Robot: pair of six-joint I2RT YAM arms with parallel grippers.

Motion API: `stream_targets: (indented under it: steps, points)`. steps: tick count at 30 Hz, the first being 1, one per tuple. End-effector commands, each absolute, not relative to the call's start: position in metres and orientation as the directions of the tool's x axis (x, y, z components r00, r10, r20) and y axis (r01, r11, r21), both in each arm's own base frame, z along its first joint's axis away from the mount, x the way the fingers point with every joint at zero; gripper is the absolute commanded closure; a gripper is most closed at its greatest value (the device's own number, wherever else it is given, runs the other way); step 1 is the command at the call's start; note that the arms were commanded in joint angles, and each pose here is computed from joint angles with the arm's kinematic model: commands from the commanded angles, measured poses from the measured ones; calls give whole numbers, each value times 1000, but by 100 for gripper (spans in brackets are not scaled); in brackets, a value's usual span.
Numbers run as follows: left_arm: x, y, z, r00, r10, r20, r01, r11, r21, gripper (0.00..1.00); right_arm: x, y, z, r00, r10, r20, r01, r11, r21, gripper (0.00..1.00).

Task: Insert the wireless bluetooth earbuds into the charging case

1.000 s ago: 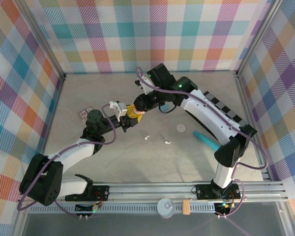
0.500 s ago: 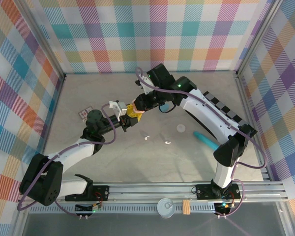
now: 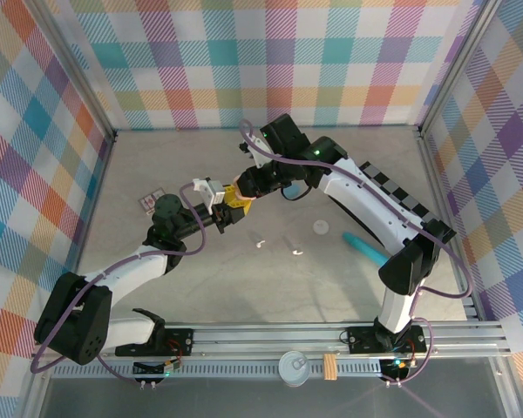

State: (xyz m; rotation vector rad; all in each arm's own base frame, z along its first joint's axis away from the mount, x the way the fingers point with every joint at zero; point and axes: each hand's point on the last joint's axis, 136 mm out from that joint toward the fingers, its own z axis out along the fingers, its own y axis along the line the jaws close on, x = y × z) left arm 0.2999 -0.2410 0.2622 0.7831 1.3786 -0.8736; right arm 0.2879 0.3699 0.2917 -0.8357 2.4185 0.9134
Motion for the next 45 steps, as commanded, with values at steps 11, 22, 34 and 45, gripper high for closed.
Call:
stream_targets:
  steps: [11,22,34,45]
  points:
    - [297,-236,297,92,-94,-991,873,486,34,76,286,371,272,-751,-397,-528,-644,620,449,74]
    - [297,-233,302,108,-103,-989,866,499,42,76,276,354,304,-704,-368,-607,-675,613,412,59]
    - [289,-233,307,120,-137,-983,885,463,44,76,282,332,344,-648,-288,-705,-676,645,358,46]
    - [281,-232,305,118,-123,-985,895,444,52,75,332,341,336,-686,-272,-675,-624,696,354,37]
